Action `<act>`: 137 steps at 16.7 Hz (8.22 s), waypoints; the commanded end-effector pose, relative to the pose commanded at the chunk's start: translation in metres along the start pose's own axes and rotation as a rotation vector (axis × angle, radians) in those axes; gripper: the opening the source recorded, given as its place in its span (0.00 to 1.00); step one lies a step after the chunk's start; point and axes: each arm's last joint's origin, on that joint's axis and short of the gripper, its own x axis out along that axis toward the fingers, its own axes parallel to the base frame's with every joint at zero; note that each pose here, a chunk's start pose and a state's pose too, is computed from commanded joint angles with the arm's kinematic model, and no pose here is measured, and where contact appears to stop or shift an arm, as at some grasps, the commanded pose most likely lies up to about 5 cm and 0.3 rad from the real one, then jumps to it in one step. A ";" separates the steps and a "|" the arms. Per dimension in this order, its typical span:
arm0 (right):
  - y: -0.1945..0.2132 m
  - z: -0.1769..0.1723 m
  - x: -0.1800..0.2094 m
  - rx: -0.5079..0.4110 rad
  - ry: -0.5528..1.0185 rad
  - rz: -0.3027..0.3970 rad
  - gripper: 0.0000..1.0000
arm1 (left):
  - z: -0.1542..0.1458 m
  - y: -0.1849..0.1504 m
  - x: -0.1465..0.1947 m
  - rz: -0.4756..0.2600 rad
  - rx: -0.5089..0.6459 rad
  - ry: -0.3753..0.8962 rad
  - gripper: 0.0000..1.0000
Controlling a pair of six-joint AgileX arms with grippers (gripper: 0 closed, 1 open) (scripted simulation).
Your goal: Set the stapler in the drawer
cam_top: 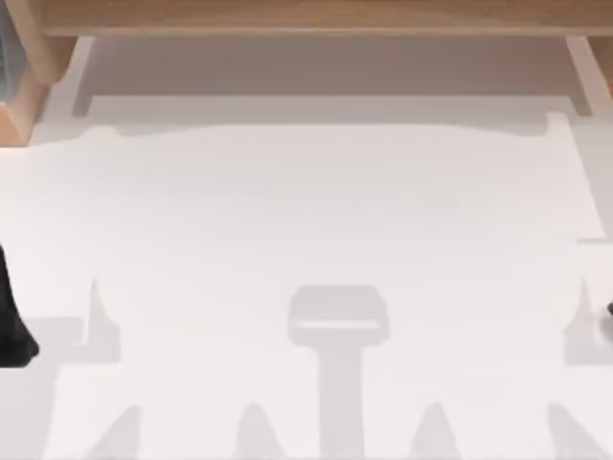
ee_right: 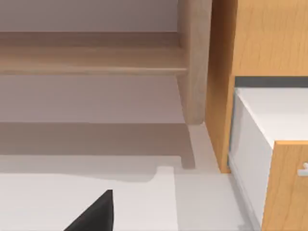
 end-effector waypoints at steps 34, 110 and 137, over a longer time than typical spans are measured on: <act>-0.002 0.003 0.186 -0.380 1.539 0.384 1.00 | 0.000 0.000 0.000 0.000 0.000 0.000 1.00; -0.178 0.003 0.368 0.020 1.570 -0.023 0.00 | 0.000 0.000 0.000 0.000 0.000 0.000 1.00; -0.178 -0.007 0.368 0.020 1.570 -0.023 0.15 | 0.000 0.000 0.000 0.000 0.000 0.000 1.00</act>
